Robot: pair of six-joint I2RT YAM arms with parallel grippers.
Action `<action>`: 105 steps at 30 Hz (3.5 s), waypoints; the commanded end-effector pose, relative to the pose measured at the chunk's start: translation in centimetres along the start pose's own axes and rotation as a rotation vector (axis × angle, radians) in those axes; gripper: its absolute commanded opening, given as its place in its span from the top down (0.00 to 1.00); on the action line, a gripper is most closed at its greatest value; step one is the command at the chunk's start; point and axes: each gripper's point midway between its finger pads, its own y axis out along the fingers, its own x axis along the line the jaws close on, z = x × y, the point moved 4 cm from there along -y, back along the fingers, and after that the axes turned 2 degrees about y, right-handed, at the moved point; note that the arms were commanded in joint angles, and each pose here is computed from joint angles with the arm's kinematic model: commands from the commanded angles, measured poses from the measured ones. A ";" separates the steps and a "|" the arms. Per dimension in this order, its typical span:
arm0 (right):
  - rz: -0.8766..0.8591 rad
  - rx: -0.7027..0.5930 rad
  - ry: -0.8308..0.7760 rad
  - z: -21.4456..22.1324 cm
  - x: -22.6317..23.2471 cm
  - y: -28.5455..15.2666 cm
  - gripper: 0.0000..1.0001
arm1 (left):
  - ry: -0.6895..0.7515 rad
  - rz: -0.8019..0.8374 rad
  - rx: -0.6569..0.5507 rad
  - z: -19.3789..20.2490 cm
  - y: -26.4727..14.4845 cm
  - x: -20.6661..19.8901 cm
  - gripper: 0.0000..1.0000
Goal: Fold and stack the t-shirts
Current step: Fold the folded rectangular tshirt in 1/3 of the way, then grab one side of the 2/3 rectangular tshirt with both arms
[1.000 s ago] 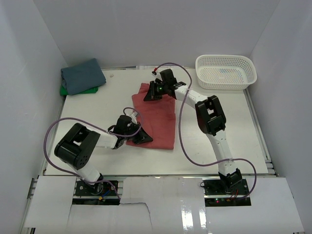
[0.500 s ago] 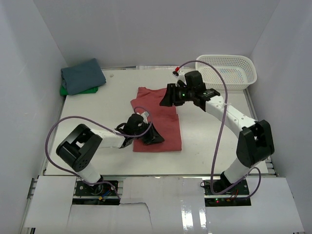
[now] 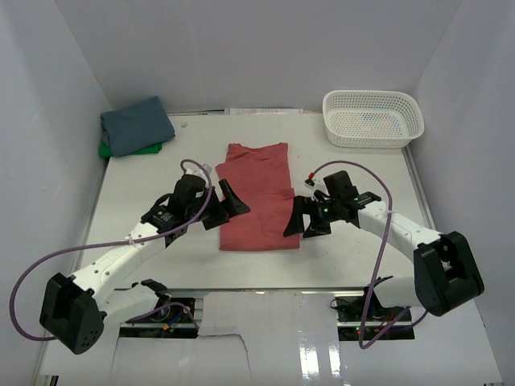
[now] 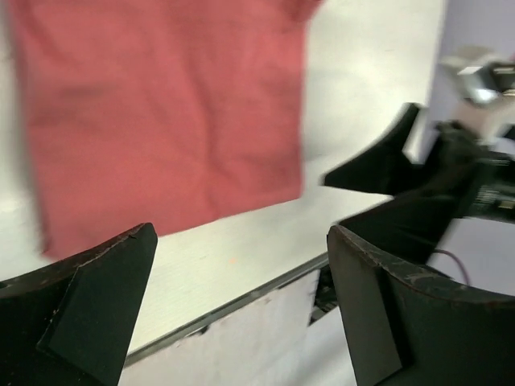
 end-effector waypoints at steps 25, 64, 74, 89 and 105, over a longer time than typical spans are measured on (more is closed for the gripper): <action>-0.087 -0.092 0.344 3.1 -4.3 3.1 0.06 | -0.176 -0.254 0.181 7.1 0.9 12.4 0.02; -0.013 -0.175 0.396 3.0 -6.1 4.0 0.92 | -0.301 -0.259 0.224 9.4 0.6 15.9 0.04; -0.017 -0.183 0.387 2.7 -5.9 3.7 0.92 | -0.347 -0.264 0.256 11.2 1.0 17.2 0.36; 0.002 -0.168 0.363 3.0 -5.7 3.2 0.92 | -0.354 -0.231 0.314 12.7 1.2 17.7 0.90; 0.001 -0.080 0.312 4.2 -5.2 2.5 0.92 | -0.379 -0.139 0.364 13.0 -0.7 15.3 1.00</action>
